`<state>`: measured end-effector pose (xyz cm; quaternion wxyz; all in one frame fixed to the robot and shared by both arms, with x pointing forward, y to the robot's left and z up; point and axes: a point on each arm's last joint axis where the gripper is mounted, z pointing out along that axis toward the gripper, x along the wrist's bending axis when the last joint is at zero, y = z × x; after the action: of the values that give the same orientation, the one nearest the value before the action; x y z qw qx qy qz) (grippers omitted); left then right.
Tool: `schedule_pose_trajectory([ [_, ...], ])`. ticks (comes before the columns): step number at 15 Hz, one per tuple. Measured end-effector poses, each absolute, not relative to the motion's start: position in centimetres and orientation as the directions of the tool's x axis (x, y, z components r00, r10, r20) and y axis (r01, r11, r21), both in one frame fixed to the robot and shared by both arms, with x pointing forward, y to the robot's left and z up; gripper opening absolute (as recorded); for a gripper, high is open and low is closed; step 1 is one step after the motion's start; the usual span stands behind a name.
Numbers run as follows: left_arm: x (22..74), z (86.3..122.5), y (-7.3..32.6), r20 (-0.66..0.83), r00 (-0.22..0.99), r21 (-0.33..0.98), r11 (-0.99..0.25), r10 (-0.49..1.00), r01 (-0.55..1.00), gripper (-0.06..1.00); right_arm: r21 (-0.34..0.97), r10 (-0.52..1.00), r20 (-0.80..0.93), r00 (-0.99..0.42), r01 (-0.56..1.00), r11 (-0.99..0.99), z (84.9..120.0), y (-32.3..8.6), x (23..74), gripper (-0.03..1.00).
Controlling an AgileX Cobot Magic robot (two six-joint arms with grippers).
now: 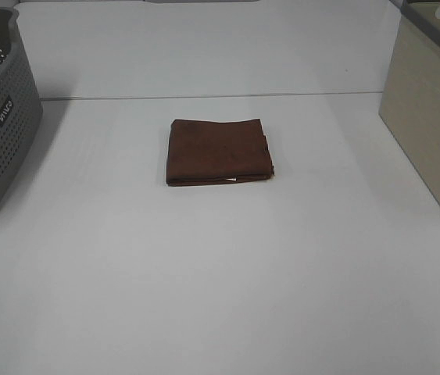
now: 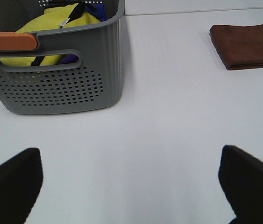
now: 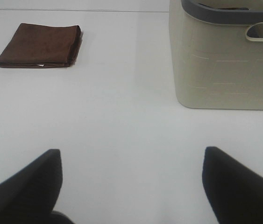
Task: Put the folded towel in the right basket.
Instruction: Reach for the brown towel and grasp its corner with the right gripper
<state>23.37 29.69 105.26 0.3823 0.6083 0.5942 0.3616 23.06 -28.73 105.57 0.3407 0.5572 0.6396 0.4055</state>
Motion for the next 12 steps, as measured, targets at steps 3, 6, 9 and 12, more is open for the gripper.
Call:
schedule_pose_trajectory([
  [3,23.37,105.26,29.69,-0.014,0.032,0.895,-0.002,0.999,0.446,0.97,0.898,0.989,0.016,-0.147,0.436,0.050,105.57,-28.73,23.06,0.78],
  [6,23.37,105.26,29.69,-0.014,0.032,0.895,-0.002,0.999,0.446,0.97,0.898,0.989,0.016,-0.147,0.436,0.050,105.57,-28.73,23.06,0.78],
  [9,23.37,105.26,29.69,-0.014,0.032,0.895,-0.002,0.999,0.446,0.97,0.898,0.989,0.016,-0.147,0.436,0.050,105.57,-28.73,23.06,0.78],
  [12,23.37,105.26,29.69,-0.014,0.032,0.895,-0.002,0.999,0.446,0.97,0.898,0.989,0.016,-0.147,0.436,0.050,105.57,-28.73,23.06,0.78],
])
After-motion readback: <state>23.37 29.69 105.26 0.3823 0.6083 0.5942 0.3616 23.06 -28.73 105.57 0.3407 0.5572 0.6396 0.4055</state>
